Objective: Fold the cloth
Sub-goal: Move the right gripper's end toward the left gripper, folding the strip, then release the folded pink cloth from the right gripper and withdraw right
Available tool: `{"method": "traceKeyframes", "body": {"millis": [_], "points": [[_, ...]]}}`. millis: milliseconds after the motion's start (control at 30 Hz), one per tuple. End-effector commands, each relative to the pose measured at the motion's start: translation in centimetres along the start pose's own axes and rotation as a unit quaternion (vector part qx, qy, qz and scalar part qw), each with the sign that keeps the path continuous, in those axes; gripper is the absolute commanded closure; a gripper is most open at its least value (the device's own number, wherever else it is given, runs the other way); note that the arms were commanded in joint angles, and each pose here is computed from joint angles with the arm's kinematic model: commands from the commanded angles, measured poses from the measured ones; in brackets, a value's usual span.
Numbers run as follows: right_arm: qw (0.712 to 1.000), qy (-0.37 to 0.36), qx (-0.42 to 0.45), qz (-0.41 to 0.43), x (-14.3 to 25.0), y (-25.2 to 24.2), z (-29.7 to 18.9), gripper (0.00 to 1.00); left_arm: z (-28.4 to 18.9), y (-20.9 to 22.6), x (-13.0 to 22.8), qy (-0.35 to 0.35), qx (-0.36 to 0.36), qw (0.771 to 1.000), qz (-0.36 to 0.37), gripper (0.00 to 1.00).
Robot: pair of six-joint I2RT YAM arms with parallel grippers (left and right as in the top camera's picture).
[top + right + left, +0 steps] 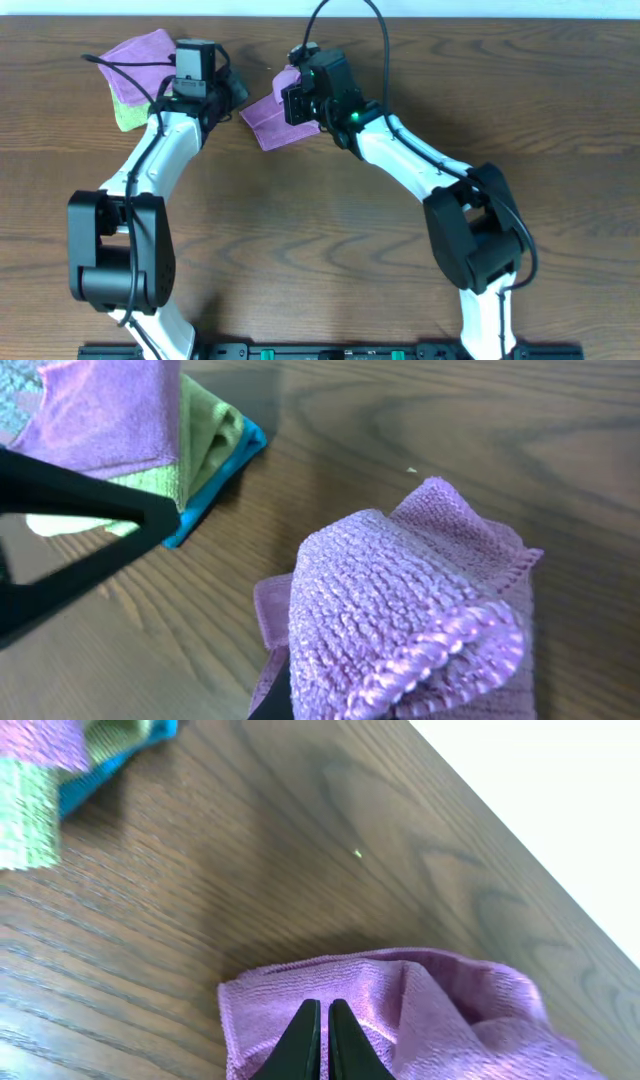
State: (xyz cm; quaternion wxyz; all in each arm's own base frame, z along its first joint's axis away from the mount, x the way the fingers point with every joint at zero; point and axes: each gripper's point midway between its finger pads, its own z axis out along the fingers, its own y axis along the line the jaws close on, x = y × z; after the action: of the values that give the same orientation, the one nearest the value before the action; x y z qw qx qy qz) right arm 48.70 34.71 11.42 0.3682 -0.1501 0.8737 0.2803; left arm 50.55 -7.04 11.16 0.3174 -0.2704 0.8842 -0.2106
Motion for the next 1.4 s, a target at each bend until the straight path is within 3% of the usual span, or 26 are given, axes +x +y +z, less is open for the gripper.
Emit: {"method": "traceKeyframes", "body": {"millis": [0, 433, 567, 667, 1000, 1167, 1267, 1367], "points": [[1.0, 0.008, -0.006, -0.022, 0.7, 1.2, 1.1, 0.99, -1.6, -0.5, -2.3, -0.031, 0.004, 0.999, 0.009, 0.94], [0.998, 0.042, -0.009, -0.039, 4.9, 3.1, 3.9, 0.97, -2.4, 0.6, -3.2, -0.036, -0.005, 0.999, -0.002, 0.94], [0.998, 0.034, -0.021, -0.046, 5.1, 4.2, 4.3, 0.62, -2.4, 0.7, -3.4, -0.036, -0.006, 0.999, -0.004, 0.94], [0.998, 0.02, -0.039, -0.056, 4.7, 5.9, 4.4, 0.48, -2.5, 1.0, -3.5, -0.037, -0.008, 0.999, -0.007, 0.94], [0.996, -0.006, -0.058, -0.067, 2.3, 8.5, 4.0, 0.34, -2.9, 1.5, -4.2, -0.043, -0.01, 0.999, -0.012, 0.93], [0.997, -0.005, -0.044, -0.057, 0.4, 7.3, 3.2, 0.25, -3.2, 2.1, -4.1, -0.038, -0.019, 0.999, -0.017, 0.76], [0.999, 0.007, -0.027, -0.046, -0.3, 5.7, 2.3, 0.11, -3.5, 2.4, -3.6, -0.026, -0.025, 0.999, -0.021, 0.67], [0.999, 0.019, -0.012, -0.034, -1.1, 4.2, 0.8, 0.01, -4.0, 2.5, -3.0, -0.011, -0.026, 0.999, -0.023, 0.46]]}}
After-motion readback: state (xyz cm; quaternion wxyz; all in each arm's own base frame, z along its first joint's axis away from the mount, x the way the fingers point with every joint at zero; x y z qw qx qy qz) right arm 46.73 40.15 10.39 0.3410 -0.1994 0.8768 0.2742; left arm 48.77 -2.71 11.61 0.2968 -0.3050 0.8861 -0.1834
